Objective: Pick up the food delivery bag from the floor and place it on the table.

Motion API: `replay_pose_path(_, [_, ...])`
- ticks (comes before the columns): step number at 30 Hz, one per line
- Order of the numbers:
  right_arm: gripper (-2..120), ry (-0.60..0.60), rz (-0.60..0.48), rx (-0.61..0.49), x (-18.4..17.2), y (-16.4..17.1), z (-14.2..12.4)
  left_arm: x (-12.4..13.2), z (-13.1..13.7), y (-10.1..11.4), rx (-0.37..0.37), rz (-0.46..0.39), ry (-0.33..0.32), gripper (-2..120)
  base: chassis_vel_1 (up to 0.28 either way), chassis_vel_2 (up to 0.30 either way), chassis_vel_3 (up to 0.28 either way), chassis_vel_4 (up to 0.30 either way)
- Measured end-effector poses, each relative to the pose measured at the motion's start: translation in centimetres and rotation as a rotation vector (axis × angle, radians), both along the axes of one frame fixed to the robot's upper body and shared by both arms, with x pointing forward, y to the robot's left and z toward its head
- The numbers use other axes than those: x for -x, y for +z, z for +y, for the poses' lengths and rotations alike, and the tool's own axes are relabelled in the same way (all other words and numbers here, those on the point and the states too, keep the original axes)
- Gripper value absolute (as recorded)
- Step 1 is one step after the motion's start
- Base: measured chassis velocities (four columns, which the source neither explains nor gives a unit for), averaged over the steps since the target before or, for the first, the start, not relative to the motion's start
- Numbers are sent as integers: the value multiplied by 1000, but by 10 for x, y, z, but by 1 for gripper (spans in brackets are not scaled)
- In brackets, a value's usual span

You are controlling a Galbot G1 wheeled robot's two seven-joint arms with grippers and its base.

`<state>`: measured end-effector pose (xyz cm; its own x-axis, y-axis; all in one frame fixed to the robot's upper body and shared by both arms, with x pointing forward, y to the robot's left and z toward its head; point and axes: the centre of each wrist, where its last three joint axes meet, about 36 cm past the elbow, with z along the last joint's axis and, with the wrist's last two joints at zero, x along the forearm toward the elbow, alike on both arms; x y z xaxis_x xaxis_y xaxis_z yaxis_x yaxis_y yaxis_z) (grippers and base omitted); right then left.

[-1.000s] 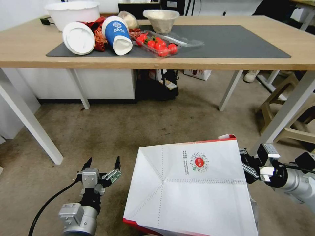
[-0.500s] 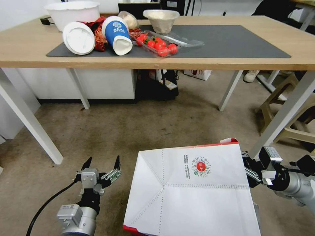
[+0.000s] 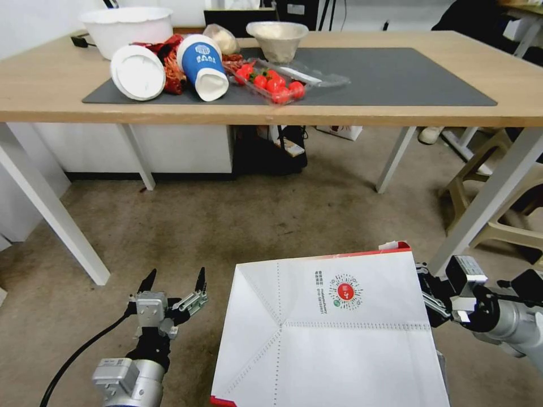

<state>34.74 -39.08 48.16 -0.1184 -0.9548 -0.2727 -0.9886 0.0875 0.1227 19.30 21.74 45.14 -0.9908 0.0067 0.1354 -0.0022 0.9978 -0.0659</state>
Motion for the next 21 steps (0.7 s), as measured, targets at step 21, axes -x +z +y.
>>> replay_pose_path(21, [0,2,5,-2,0,-5,-1,-6,4,-6,-15,-2,-5,100,0,0,0,0])
